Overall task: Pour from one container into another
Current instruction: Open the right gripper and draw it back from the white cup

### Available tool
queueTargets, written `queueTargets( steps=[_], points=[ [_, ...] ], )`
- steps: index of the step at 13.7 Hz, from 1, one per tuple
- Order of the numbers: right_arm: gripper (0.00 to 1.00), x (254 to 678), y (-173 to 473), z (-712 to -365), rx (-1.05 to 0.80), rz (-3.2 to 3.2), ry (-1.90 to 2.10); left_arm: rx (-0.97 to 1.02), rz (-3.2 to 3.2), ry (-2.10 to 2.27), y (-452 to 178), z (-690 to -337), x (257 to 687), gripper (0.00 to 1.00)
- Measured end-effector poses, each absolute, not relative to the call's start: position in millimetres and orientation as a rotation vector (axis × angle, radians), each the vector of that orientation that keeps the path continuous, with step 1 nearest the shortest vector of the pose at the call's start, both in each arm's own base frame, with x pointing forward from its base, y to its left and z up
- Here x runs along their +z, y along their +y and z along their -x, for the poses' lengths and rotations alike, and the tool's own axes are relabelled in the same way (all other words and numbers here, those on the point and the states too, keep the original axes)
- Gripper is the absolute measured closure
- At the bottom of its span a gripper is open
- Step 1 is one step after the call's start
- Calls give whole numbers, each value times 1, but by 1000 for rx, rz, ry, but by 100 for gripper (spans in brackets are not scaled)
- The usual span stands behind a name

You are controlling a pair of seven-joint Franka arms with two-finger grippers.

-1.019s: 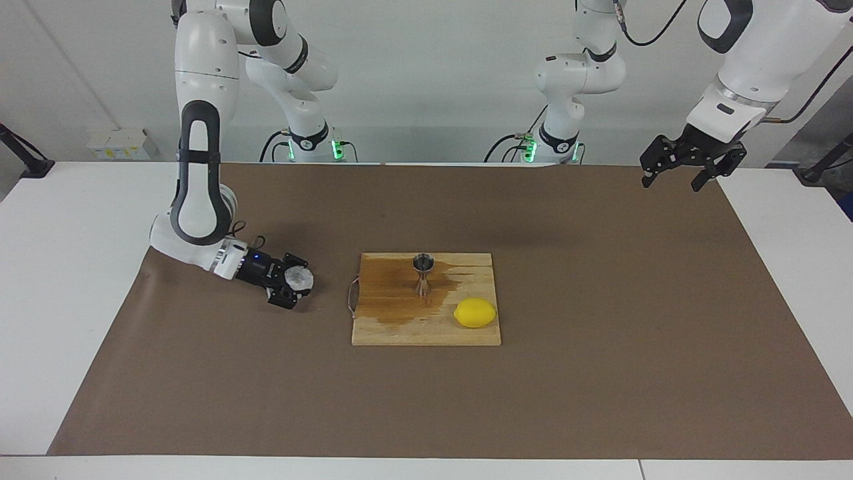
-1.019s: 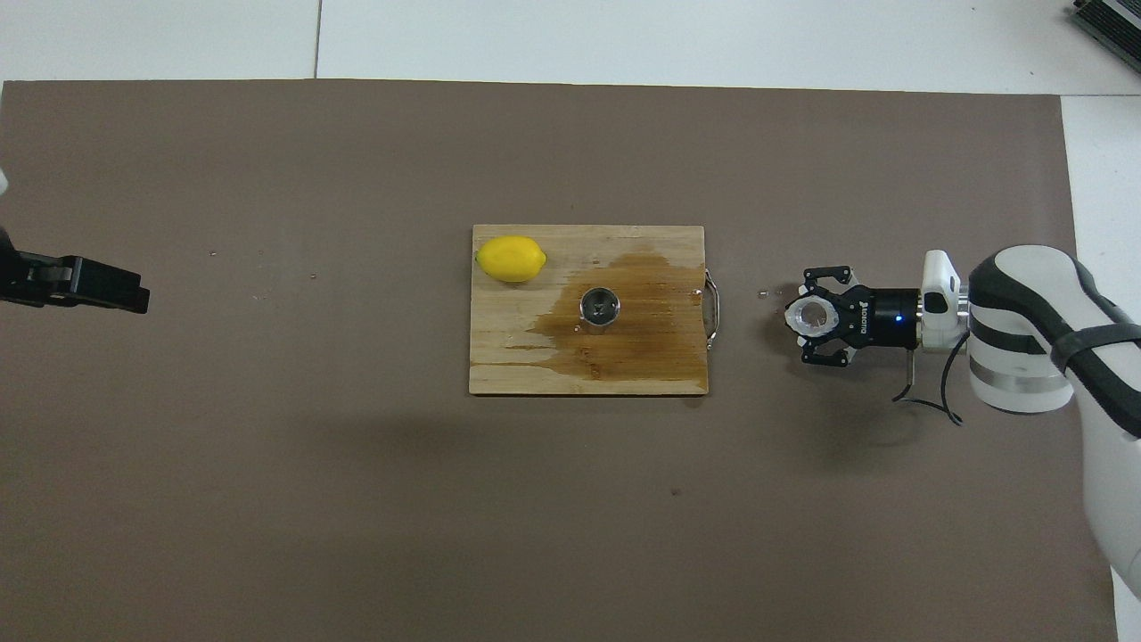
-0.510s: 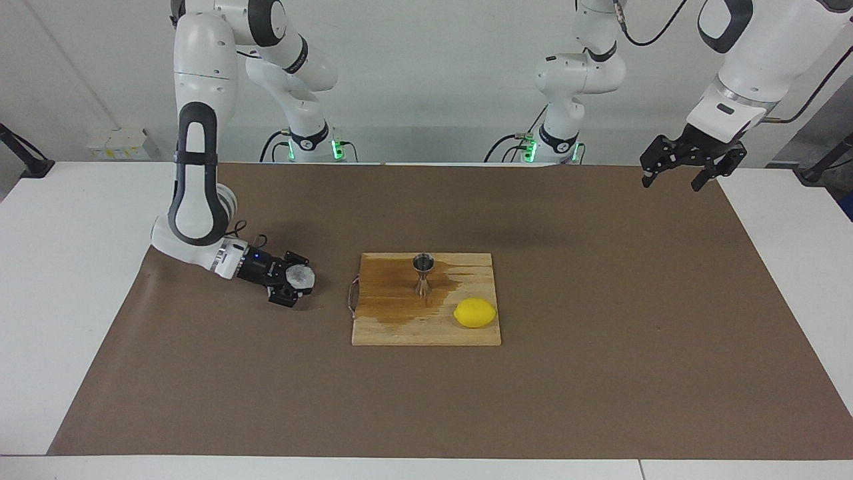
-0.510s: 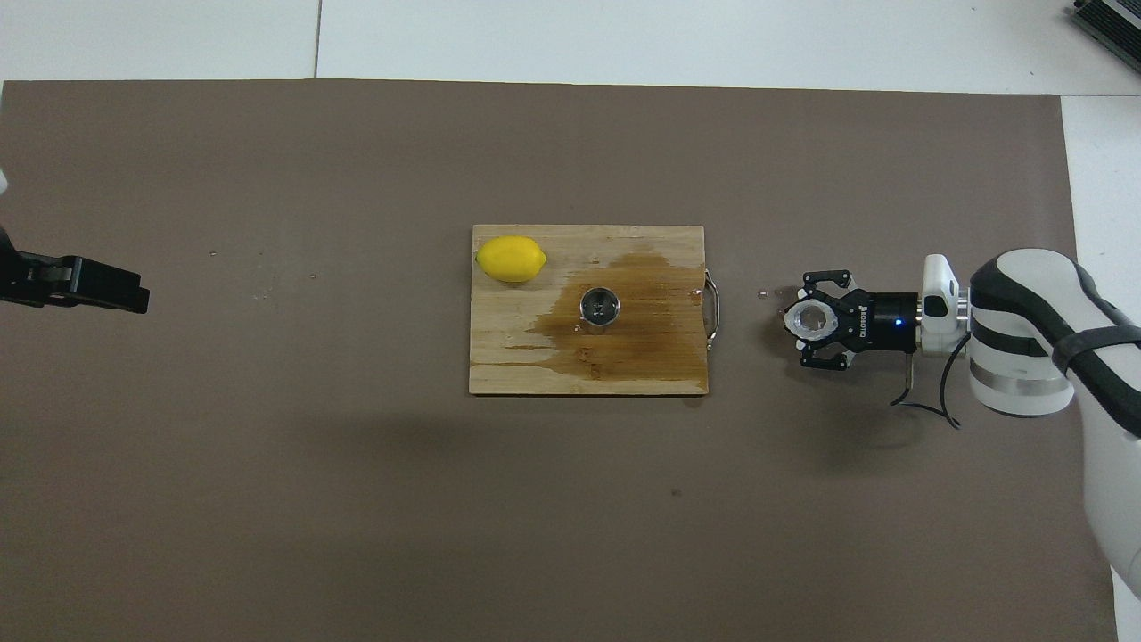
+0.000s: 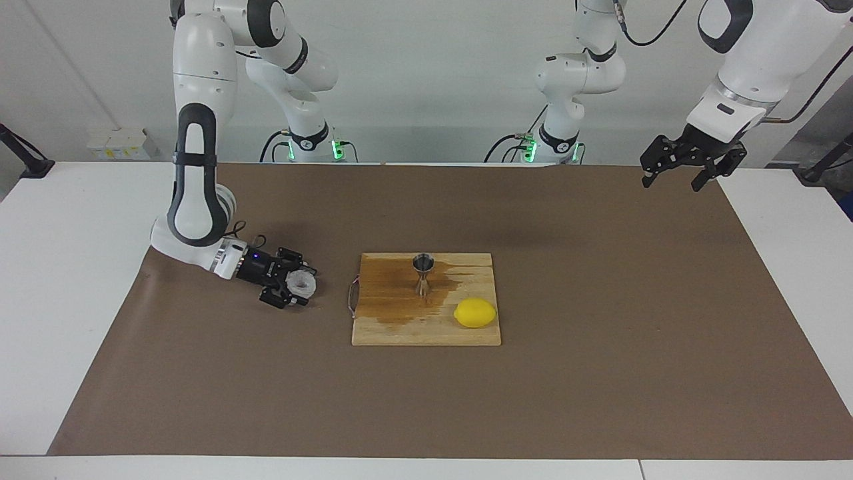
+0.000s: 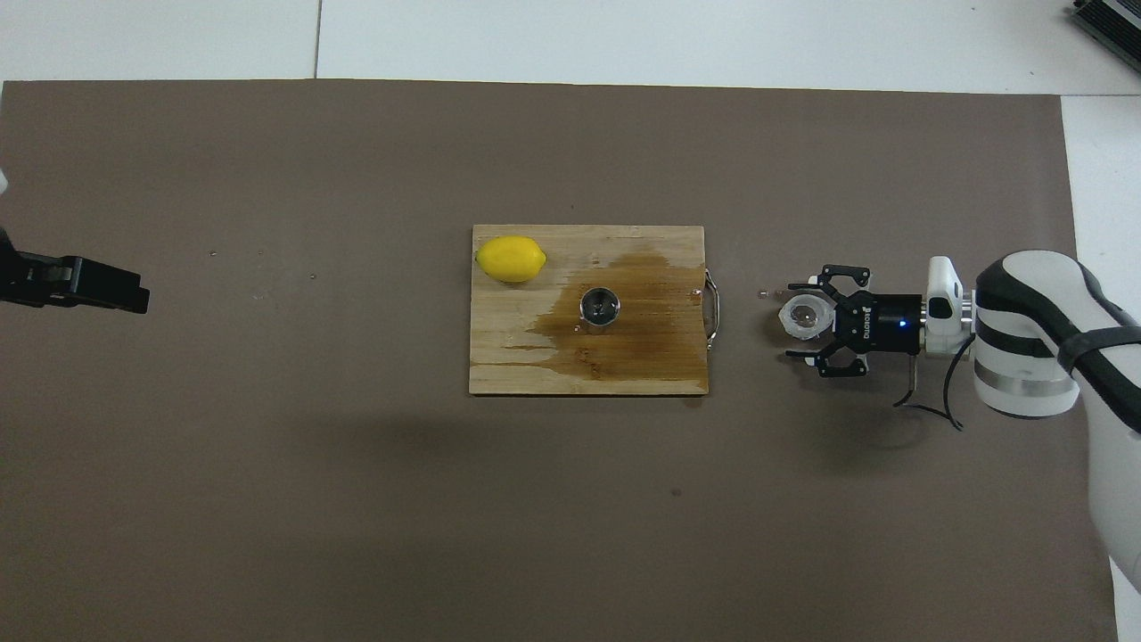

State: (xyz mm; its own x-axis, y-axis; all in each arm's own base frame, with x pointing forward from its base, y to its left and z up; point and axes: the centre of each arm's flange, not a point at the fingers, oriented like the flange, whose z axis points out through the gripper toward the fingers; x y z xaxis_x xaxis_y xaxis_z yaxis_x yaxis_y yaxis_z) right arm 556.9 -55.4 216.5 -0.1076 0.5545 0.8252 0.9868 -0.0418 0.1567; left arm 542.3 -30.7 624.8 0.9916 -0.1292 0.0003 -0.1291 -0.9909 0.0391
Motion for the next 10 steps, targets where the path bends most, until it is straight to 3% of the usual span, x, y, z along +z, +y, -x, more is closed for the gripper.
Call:
queueTargets(
  steps=[6,10],
  points=[
    [0,220,-129,-539,-967,1690,-1717,-4,-3096,-201,-31,-542,625,0],
    [0,239,-158,-535,-681,1907,-1565,-4,-3096,-201,-31,-542,625,0]
  ],
)
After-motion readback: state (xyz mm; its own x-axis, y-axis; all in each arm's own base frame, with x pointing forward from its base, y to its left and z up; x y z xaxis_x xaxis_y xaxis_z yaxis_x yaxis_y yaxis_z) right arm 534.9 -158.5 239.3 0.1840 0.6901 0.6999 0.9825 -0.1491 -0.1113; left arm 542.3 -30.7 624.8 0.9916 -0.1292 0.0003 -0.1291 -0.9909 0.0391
